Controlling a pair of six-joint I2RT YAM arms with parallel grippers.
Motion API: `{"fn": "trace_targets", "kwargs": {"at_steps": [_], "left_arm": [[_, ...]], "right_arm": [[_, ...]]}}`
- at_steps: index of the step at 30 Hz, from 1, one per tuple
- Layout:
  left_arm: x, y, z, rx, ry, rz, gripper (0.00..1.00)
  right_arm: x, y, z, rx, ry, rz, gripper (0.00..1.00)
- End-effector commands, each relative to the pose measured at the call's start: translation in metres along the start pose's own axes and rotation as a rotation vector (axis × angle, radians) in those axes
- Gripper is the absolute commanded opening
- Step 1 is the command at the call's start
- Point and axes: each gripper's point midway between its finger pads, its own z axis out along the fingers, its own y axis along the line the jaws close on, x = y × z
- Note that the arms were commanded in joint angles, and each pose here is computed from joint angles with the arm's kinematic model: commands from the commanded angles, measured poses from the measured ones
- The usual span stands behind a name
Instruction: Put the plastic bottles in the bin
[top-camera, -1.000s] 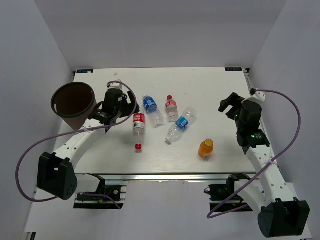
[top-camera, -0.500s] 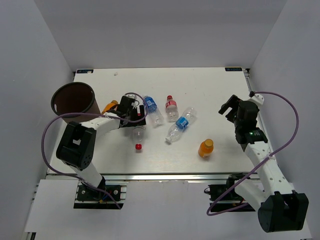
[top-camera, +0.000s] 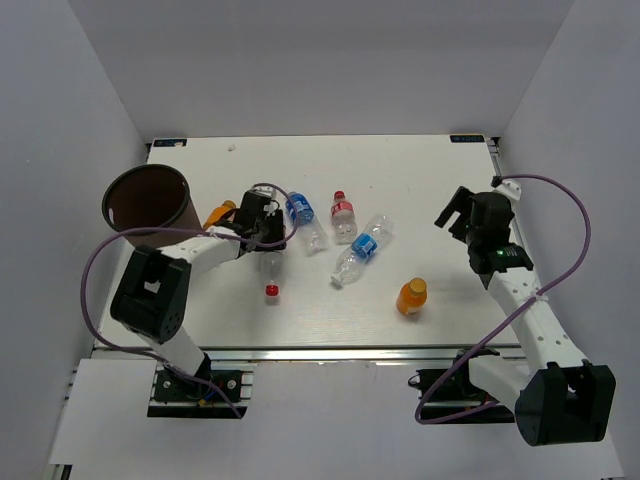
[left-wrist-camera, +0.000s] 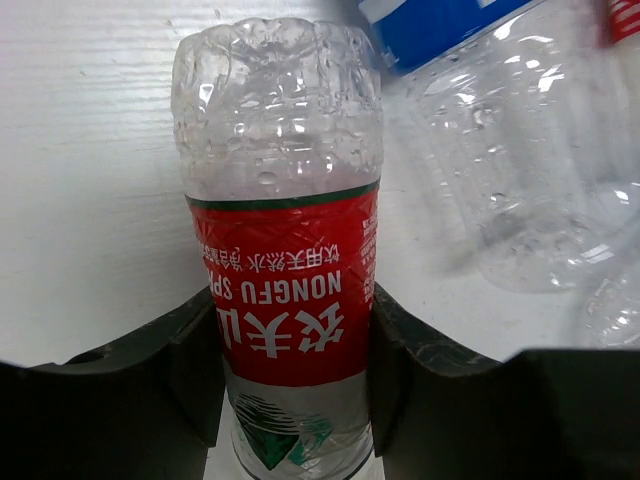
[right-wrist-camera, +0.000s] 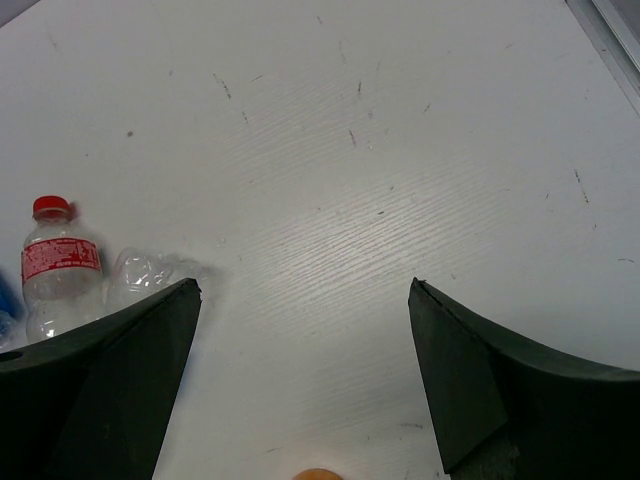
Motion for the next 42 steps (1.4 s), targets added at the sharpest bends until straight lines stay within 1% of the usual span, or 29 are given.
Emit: {"fn": "trace_targets", "kwargs": {"at_steps": [1, 2, 4, 5, 6, 9, 10, 12, 13, 14, 15, 16, 18, 19, 20, 21, 23, 26, 29, 32, 34, 36, 38, 40, 41, 42], "left_arm": [[-0.047, -0.009, -0.044, 0.024, -0.181, 0.031, 0.36], [-0.068, -0.013, -0.065, 0.039, -0.258, 0.048, 0.35], [-0.096, -0.007, -0.090, -0.009, -0.368, 0.059, 0.35], [-0.117, -0.006, -0.115, -0.022, -0.456, 0.067, 0.35], [-0.140, 0.006, -0.134, -0.101, -0.556, 0.036, 0.30], [-0.180, 0.018, -0.184, -0.192, -0.733, 0.018, 0.29], [-0.194, 0.029, -0.201, -0.258, -0.802, -0.006, 0.29], [-0.212, 0.042, -0.223, -0.332, -0.865, 0.005, 0.29], [-0.228, 0.050, -0.242, -0.372, -0.929, -0.020, 0.29], [-0.237, 0.066, -0.252, -0.426, -0.956, -0.013, 0.28], [-0.247, 0.074, -0.264, -0.444, -1.003, -0.025, 0.28], [-0.254, 0.095, -0.278, -0.495, -1.040, -0.059, 0.28], [-0.266, 0.116, -0.297, -0.536, -1.110, -0.056, 0.28], [-0.267, 0.136, -0.307, -0.582, -1.135, -0.073, 0.28], [-0.269, 0.144, -0.313, -0.616, -1.152, -0.053, 0.28], [-0.274, 0.149, -0.325, -0.637, -1.201, -0.058, 0.28], [-0.276, 0.169, -0.334, -0.698, -1.209, -0.054, 0.28], [-0.281, 0.188, -0.350, -0.689, -1.237, -0.103, 0.27], [-0.278, 0.195, -0.352, -0.690, -1.238, -0.128, 0.27], [-0.268, 0.208, -0.349, -0.739, -1.233, -0.162, 0.29], [-0.253, 0.218, -0.337, -0.762, -1.224, -0.178, 0.38], [-0.241, 0.220, -0.321, -0.751, -1.196, -0.164, 0.55], [-0.233, 0.223, -0.311, -0.756, -1.150, -0.173, 0.56], [-0.229, 0.225, -0.308, -0.744, -1.141, -0.230, 0.57], [-0.225, 0.224, -0.302, -0.733, -1.116, -0.232, 0.65], [-0.223, 0.222, -0.304, -0.717, -1.123, -0.240, 0.81]], "right_arm": [[-0.019, 0.011, -0.006, -0.045, -0.044, -0.007, 0.89], [-0.021, 0.012, -0.007, -0.054, -0.051, -0.009, 0.89], [-0.024, 0.015, -0.009, -0.074, -0.070, -0.025, 0.89], [-0.026, 0.018, -0.012, -0.094, -0.079, -0.027, 0.89], [-0.024, 0.019, -0.012, -0.105, -0.081, -0.029, 0.89], [-0.027, 0.024, -0.017, -0.151, -0.109, -0.036, 0.90], [-0.028, 0.025, -0.018, -0.157, -0.116, -0.036, 0.89], [-0.030, 0.025, -0.021, -0.165, -0.129, -0.036, 0.89], [-0.030, 0.026, -0.022, -0.167, -0.132, -0.036, 0.89], [-0.031, 0.026, -0.023, -0.173, -0.134, -0.036, 0.89], [-0.030, 0.026, -0.023, -0.176, -0.131, -0.039, 0.89], [-0.030, 0.027, -0.024, -0.177, -0.131, -0.041, 0.89], [-0.030, 0.027, -0.024, -0.180, -0.132, -0.044, 0.89], [-0.031, 0.028, -0.024, -0.182, -0.132, -0.045, 0.89], [-0.030, 0.028, -0.023, -0.185, -0.129, -0.047, 0.89], [-0.030, 0.029, -0.023, -0.188, -0.127, -0.047, 0.89], [-0.026, 0.031, -0.020, -0.196, -0.115, -0.052, 0.89], [-0.022, 0.031, -0.015, -0.195, -0.095, -0.059, 0.89], [-0.015, 0.030, -0.010, -0.186, -0.064, -0.065, 0.89], [-0.012, 0.030, -0.008, -0.185, -0.051, -0.068, 0.89], [-0.014, 0.031, -0.008, -0.189, -0.053, -0.072, 0.89], [-0.015, 0.031, -0.008, -0.189, -0.057, -0.074, 0.89], [-0.015, 0.031, -0.009, -0.187, -0.059, -0.074, 0.89], [-0.016, 0.030, -0.010, -0.187, -0.064, -0.072, 0.89], [-0.016, 0.031, -0.011, -0.190, -0.066, -0.073, 0.89], [-0.017, 0.031, -0.012, -0.191, -0.067, -0.072, 0.89]]}}
